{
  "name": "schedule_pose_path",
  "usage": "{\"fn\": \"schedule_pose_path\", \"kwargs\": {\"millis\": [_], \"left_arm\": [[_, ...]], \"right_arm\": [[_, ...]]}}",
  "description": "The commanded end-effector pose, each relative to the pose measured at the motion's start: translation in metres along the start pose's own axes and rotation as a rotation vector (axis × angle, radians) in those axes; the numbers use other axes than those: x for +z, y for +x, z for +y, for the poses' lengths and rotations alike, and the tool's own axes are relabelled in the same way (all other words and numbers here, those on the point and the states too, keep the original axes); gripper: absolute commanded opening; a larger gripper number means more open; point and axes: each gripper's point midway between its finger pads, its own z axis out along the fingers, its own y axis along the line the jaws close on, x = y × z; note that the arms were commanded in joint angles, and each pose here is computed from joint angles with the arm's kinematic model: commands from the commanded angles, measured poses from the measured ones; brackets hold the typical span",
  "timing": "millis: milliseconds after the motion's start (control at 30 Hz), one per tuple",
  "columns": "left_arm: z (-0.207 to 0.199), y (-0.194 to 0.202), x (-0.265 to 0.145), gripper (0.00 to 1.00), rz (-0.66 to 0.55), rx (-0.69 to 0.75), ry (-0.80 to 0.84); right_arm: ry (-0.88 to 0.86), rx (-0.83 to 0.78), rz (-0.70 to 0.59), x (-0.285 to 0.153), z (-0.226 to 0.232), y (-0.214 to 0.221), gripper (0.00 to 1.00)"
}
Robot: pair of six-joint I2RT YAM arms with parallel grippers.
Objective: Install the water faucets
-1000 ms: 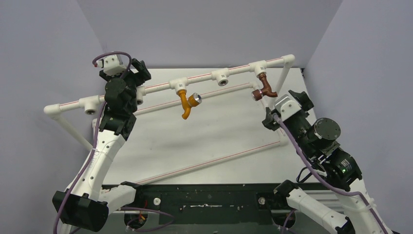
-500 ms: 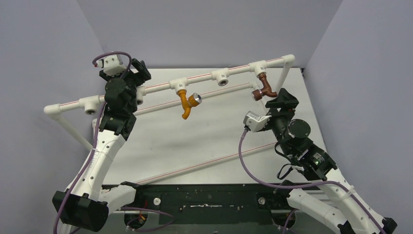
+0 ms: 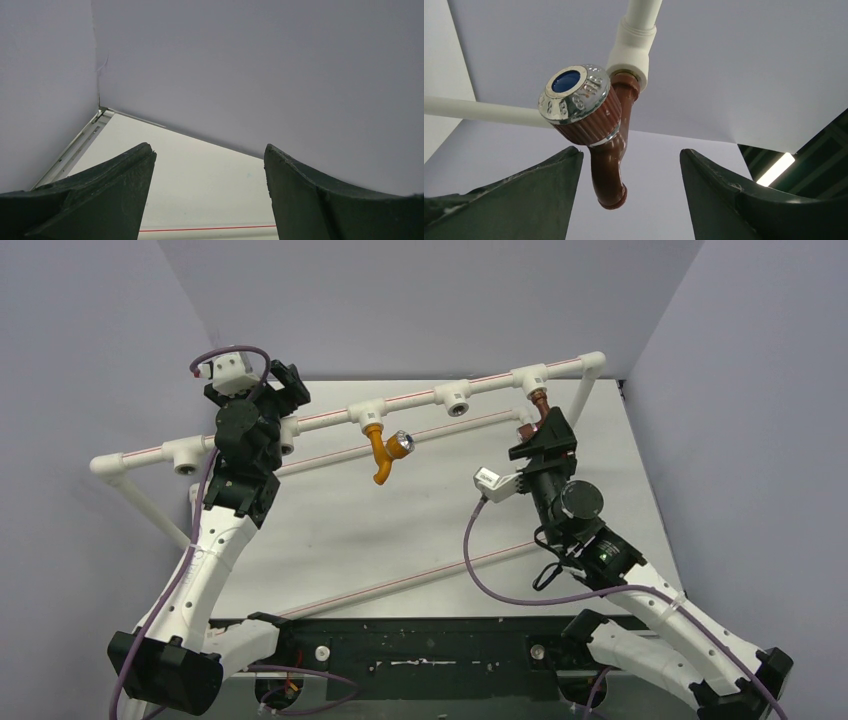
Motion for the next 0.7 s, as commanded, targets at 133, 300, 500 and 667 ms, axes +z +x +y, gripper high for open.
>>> {"fn": "schedule_pose_path", "kwargs": {"millis": [133, 300, 500, 667], "left_arm": [[0.03, 0.119, -0.021, 0.78, 0.375, 0.164, -0.055], [0.03, 0.118, -0.021, 0.77, 0.373, 0.163, -0.054], [0.03, 0.116, -0.021, 0.78, 0.369, 0.161, -0.053], [0.03, 0.117, -0.021, 0.78, 0.369, 0.162, -0.055]], "right_arm": [[0.1, 0.019, 0.092, 0.003, -0.028, 0.011, 0.55], [0.102, 0.122, 0.112, 0.007, -0.027, 0.015, 0.16], [0.172, 0.497, 0.059, 0.006, -0.035, 0.013, 0.0], [0.254, 0.902, -0.039, 0.002, -0.045, 0.004, 0.0]]}}
